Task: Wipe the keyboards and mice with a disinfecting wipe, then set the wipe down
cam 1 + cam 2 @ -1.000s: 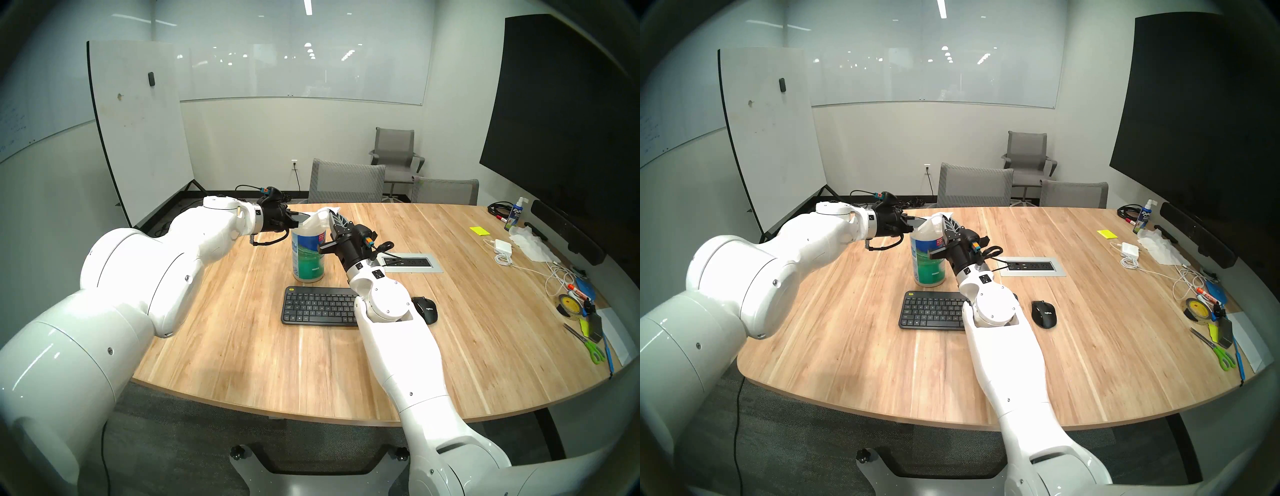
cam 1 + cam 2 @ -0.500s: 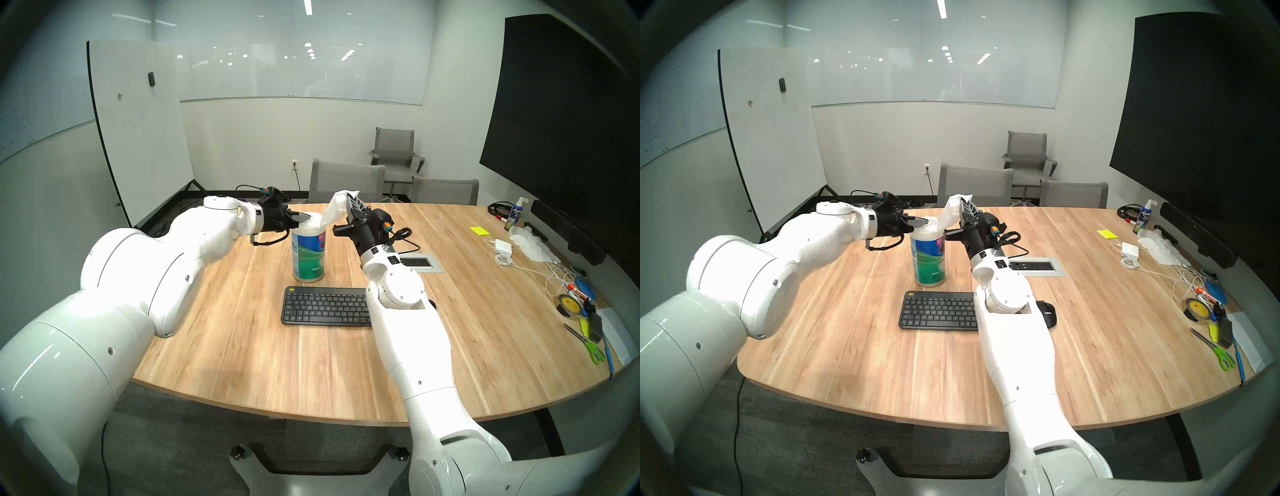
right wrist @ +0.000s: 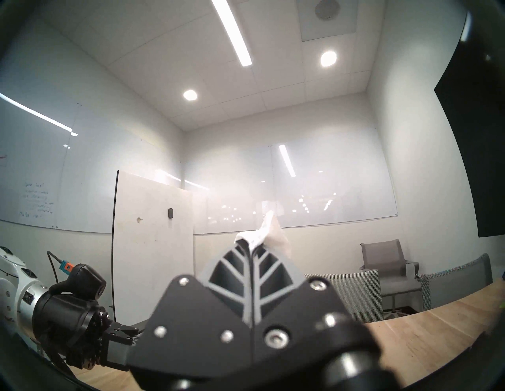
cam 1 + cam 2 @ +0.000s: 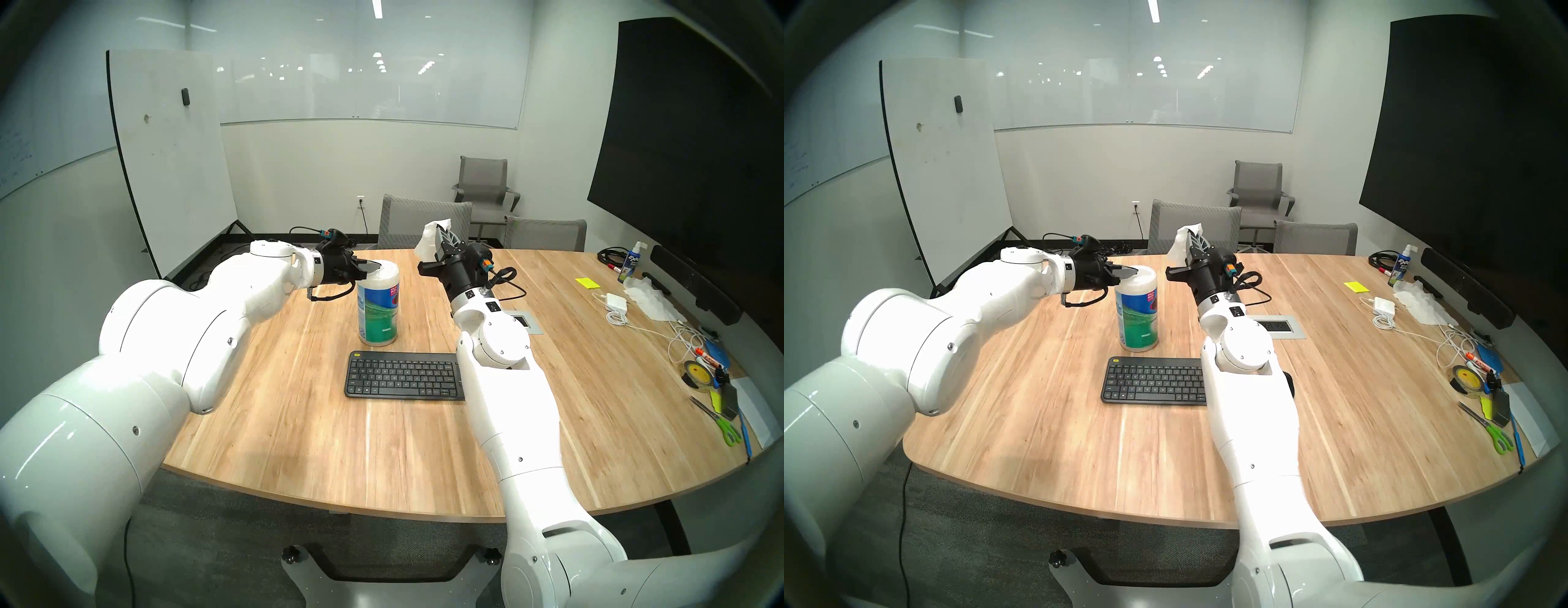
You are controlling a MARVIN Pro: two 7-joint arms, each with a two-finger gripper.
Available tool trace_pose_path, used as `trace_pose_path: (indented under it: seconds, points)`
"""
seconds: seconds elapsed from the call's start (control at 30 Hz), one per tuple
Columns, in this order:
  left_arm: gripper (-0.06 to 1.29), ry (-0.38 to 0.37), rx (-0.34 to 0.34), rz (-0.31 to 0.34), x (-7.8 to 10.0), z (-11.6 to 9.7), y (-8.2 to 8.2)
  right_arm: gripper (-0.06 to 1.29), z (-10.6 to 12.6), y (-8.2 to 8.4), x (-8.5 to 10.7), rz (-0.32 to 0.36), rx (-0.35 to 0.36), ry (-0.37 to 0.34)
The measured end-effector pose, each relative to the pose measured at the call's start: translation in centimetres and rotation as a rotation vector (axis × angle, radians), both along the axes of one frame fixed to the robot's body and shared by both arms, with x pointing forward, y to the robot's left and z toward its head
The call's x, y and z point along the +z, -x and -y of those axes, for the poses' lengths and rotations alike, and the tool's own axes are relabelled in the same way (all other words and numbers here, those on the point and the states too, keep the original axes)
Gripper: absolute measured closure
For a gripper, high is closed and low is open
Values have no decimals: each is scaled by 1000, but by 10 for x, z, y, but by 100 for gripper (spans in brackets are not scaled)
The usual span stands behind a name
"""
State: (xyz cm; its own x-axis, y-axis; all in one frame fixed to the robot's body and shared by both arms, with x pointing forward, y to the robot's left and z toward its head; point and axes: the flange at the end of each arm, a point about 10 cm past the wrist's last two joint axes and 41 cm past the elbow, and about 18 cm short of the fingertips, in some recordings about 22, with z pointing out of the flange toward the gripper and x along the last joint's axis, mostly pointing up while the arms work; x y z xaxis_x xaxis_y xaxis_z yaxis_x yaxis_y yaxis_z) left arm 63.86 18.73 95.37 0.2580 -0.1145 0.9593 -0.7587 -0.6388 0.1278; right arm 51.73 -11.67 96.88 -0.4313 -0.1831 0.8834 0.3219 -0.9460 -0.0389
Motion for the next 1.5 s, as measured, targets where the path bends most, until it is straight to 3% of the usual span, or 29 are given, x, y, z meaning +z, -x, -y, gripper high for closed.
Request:
trace_pose_path:
  seconds: [0.33, 0.93, 1.5]
  points:
    - [125, 0, -9, 2, 1, 1, 0, 125, 0, 1, 1, 6, 12, 7]
    - [125, 1, -59, 36, 18, -4, 1, 125, 2, -1, -17, -17, 20, 34]
    - [125, 36, -224, 128, 48, 14, 7, 125, 7, 0, -28, -30, 21, 46]
